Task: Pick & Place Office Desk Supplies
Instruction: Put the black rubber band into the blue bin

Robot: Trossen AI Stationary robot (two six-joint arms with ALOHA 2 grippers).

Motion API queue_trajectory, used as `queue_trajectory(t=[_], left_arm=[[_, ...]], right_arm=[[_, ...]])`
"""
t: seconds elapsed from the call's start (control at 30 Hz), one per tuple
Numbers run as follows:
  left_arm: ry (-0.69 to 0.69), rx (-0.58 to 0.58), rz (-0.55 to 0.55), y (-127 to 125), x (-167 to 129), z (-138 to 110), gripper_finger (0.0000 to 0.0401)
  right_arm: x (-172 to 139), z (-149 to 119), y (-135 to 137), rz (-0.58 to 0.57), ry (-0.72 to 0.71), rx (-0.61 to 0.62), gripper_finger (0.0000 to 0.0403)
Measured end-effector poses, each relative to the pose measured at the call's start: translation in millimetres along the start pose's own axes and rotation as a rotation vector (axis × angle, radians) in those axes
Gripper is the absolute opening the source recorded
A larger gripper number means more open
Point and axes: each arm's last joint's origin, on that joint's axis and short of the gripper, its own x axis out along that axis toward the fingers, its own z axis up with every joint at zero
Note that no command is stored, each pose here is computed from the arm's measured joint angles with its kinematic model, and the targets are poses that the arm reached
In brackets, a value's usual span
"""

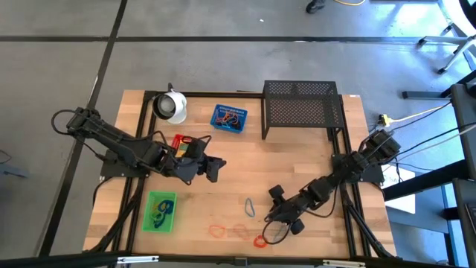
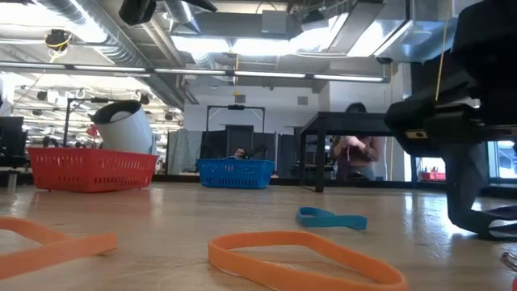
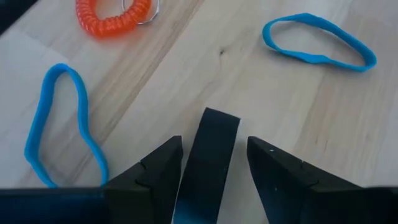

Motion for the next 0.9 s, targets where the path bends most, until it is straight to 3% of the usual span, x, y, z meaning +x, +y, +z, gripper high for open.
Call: queue_trajectory(t=[0.13,0.4,0.7,0.9], left_arm=[[-0.01,0.004,0.008,1,0,0,0.0107],[-0.023,0.006,0.015,1,0,0,0.0104],[-0.025,0.026,0.015,1,0,0,0.0103],[-0.077,0.112,0.036,1,0,2,0.0115]], right_arm=[[0,-1,0,-0.014,0.006,-0.004,0.0147],[0,-2,1,-0.011,0.017,-0.005,0.0012],[-14,3,-10,-0.061,-0.002,0.036,0.0005],[-35,9,-34,-0.185,-0.025,0.075,0.0006]])
